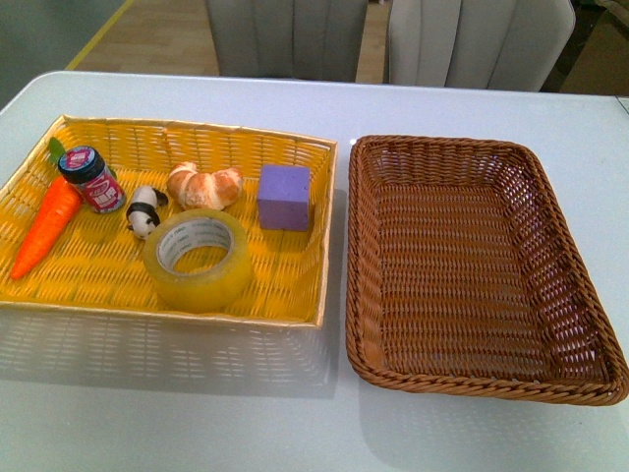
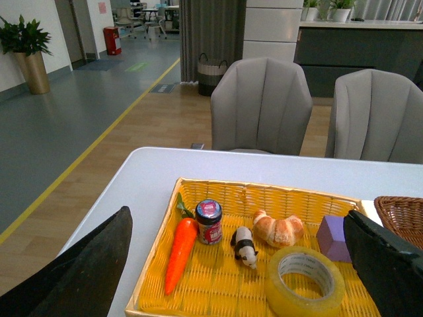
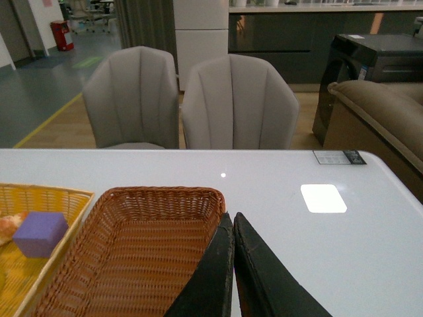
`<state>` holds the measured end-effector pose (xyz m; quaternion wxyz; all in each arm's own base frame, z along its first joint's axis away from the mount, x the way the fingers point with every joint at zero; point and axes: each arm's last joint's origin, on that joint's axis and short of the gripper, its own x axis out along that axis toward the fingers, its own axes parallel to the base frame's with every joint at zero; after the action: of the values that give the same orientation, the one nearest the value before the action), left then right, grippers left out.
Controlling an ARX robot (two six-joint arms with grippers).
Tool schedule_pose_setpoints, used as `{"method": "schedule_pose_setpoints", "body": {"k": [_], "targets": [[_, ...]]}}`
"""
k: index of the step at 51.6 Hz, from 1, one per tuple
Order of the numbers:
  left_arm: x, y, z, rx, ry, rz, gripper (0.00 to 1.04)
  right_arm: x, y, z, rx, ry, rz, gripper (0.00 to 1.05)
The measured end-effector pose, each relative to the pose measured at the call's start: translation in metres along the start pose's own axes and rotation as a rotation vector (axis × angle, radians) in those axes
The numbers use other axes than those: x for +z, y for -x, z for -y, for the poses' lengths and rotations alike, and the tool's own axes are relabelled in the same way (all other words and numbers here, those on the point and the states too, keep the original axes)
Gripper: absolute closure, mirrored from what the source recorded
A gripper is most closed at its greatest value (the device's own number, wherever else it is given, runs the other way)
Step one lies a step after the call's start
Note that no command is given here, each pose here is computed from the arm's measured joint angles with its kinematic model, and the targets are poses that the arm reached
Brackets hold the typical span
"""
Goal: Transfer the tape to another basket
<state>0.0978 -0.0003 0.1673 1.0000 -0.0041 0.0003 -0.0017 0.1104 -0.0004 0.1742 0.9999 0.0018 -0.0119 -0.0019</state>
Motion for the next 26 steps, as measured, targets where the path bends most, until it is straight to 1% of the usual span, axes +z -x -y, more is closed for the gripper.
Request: {"method": "schedule_pose_setpoints", "body": {"k": [6, 8, 11, 22, 23, 26], "targets": [[0.0, 0.0, 0.0, 0.0, 0.0, 0.0, 0.09, 0.0, 0.002, 0.0, 0.0, 0.0, -0.001, 1.03], [0.0, 0.0, 0.0, 0.0, 0.0, 0.0, 0.09, -0.005, 0.01, 0.0, 0.0, 0.0, -0.034, 1.03], [0.0, 0.0, 0.0, 0.0, 0.0, 0.0, 0.09, -0.003, 0.013, 0.0, 0.0, 0.0, -0.007, 1.03], [0.0, 0.0, 0.0, 0.0, 0.0, 0.0, 0.09, -0.003, 0.014, 0.0, 0.001, 0.0, -0.006, 1.03], [0.0, 0.0, 0.0, 0.0, 0.0, 0.0, 0.09, -0.003, 0.014, 0.0, 0.001, 0.001, -0.006, 1.01], [0.0, 0.0, 0.0, 0.0, 0.0, 0.0, 0.09, -0.003, 0.014, 0.0, 0.001, 0.0, -0.006, 0.88]]}}
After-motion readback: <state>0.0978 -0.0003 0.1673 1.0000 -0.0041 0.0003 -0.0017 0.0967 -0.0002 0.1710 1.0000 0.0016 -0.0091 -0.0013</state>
